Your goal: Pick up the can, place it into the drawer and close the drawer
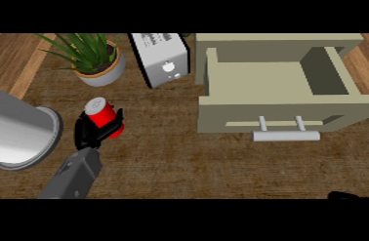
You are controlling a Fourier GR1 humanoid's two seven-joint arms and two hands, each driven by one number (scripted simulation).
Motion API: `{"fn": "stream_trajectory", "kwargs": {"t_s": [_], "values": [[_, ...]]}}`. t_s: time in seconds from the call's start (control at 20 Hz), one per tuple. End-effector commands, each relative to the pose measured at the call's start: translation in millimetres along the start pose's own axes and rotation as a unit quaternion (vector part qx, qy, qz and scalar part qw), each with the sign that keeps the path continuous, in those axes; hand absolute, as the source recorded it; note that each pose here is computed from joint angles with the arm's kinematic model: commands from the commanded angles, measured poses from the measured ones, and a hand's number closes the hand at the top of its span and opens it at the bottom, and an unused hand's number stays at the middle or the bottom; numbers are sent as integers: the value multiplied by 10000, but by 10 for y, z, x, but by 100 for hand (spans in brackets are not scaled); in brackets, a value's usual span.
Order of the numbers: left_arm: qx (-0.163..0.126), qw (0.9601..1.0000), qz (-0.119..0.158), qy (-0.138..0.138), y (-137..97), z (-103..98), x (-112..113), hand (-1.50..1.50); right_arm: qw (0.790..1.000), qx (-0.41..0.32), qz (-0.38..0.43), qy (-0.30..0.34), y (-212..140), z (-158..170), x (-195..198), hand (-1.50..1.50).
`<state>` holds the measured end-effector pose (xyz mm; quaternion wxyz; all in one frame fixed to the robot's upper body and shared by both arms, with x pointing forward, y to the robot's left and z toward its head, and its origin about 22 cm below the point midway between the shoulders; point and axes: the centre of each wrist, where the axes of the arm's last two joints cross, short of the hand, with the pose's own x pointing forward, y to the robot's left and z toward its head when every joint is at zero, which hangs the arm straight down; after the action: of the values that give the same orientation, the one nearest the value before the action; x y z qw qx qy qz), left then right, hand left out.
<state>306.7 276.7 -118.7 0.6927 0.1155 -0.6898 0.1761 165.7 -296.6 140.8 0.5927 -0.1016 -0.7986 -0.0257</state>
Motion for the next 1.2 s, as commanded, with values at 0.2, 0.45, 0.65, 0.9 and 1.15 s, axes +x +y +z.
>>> {"fn": "stream_trajectory", "kwargs": {"t_s": [0.2, 0.45, 0.65, 0.9, 1.15], "values": [[-1192, 9927, 172, -52, -434, 51, -19, 150, 10000, 31, 79, -9, -130, -3, -21, -150], [-1926, 9806, 284, -223, -801, -32, 137, 150, 9999, -9, 59, -93, -98, 60, 37, -150], [-2227, 9744, 214, -220, -1167, -62, 378, 150, 9997, -109, 185, -140, -175, -71, 1, -150], [-2433, 9681, -102, -586, -1398, -267, 904, 150, 9996, -188, 220, -66, -287, -26, 35, -150], [-2833, 9572, -19, -599, -1763, -292, 1541, 150, 9993, -263, 259, -61, 18, 14, 53, -150]]}}
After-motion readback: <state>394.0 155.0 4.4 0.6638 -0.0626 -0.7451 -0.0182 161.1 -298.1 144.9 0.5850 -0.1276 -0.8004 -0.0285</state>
